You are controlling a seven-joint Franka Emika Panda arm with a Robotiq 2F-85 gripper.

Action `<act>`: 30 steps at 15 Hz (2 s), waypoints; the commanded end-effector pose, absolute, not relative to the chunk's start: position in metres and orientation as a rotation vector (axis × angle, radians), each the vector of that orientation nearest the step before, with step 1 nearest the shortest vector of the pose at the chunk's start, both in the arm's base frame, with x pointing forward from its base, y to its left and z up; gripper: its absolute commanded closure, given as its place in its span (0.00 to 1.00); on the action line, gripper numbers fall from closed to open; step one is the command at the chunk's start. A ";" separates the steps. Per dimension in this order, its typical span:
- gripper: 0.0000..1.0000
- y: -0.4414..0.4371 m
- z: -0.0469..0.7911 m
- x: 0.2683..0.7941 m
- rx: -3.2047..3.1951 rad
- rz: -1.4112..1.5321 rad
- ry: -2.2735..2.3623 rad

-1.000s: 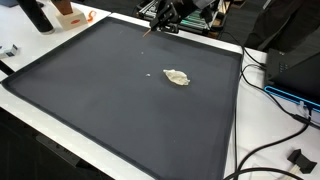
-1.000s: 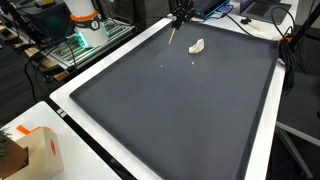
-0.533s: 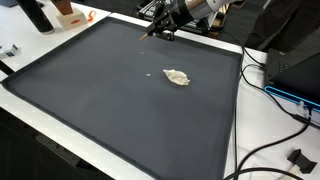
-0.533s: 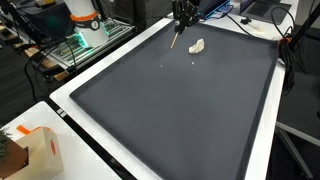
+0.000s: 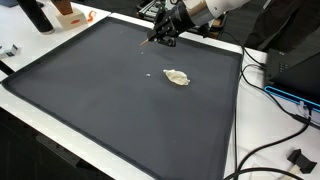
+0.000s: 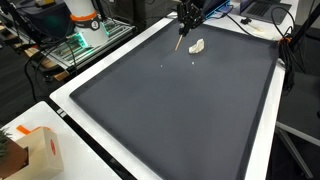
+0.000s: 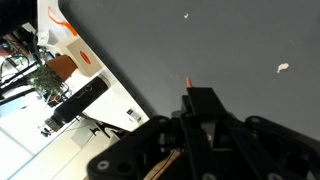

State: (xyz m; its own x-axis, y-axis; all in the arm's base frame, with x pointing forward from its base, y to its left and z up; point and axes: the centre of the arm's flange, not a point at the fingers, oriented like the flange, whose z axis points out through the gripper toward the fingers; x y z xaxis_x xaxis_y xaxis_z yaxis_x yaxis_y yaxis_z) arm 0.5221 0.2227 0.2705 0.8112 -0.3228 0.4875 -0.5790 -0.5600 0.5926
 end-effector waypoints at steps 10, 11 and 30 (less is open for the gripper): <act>0.97 0.246 0.251 0.517 2.265 0.426 -0.554; 0.97 0.247 0.249 0.517 2.271 0.427 -0.548; 0.97 0.264 0.238 0.522 2.439 0.452 -0.283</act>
State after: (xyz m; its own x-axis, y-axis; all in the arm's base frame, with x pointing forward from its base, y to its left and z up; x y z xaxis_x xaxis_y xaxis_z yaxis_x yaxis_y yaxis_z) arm 0.5201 0.2685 0.2365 0.9047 -0.1450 0.4006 -0.3682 -0.7391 0.5640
